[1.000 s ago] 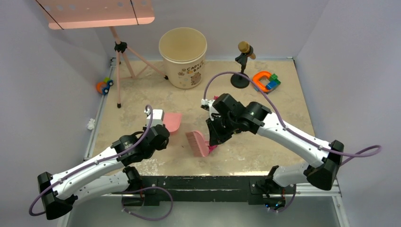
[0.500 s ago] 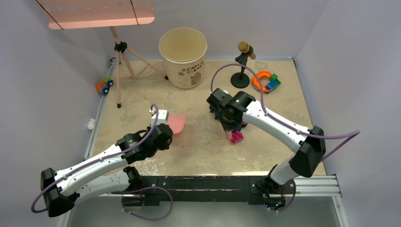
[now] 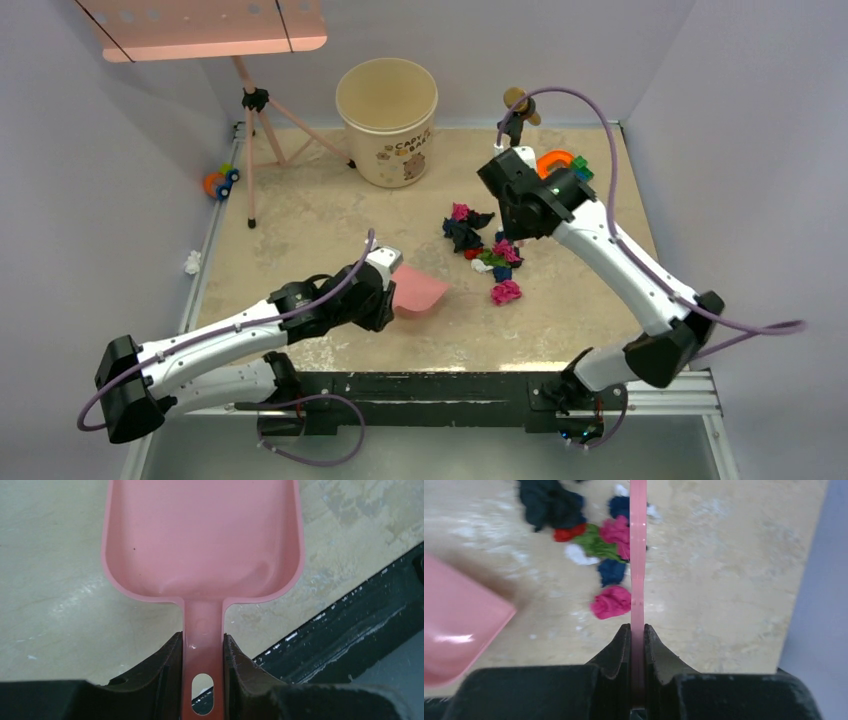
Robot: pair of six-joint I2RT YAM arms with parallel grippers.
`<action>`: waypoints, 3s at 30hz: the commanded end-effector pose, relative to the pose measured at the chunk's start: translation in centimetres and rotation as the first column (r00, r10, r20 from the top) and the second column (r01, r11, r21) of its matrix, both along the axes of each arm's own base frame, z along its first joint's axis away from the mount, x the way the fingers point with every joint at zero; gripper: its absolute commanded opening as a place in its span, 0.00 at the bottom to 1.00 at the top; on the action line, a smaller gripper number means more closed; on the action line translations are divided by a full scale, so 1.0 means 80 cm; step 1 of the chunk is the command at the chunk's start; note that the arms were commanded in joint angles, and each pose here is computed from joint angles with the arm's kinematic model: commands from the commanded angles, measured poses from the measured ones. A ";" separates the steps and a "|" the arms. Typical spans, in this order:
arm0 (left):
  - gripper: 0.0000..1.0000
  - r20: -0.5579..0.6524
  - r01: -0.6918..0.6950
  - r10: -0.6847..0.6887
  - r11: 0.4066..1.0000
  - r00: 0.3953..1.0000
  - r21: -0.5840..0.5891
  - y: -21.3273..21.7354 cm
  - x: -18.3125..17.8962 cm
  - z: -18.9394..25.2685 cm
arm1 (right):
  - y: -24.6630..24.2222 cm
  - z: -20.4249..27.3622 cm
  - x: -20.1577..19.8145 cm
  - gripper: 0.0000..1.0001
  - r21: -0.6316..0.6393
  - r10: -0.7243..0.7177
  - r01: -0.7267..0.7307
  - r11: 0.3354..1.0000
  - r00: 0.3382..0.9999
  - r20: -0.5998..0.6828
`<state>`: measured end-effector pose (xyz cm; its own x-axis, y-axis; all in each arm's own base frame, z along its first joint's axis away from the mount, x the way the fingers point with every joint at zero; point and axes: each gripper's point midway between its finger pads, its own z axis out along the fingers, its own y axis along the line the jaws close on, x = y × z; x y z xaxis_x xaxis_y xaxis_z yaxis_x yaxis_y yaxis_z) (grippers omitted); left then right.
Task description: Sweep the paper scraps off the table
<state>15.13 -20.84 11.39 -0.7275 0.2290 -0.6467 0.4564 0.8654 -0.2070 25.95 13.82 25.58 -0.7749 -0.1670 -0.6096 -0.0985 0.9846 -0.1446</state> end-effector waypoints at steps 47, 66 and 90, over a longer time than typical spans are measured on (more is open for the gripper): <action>0.00 0.050 0.238 -0.245 0.964 0.968 0.121 -0.107 0.020 -0.060 | 0.000 -0.134 -0.053 0.00 -0.187 -0.050 -0.019 0.982 0.934 -0.354; 0.00 0.039 0.188 -0.193 0.977 0.980 0.101 -0.109 0.022 -0.071 | -0.012 -0.023 0.023 0.00 0.011 -0.081 0.081 0.997 0.997 -0.016; 0.00 0.041 0.127 -0.132 0.985 0.990 0.113 -0.114 0.033 -0.078 | 0.138 -0.110 -0.035 0.00 0.183 0.597 -0.570 0.801 0.745 -0.297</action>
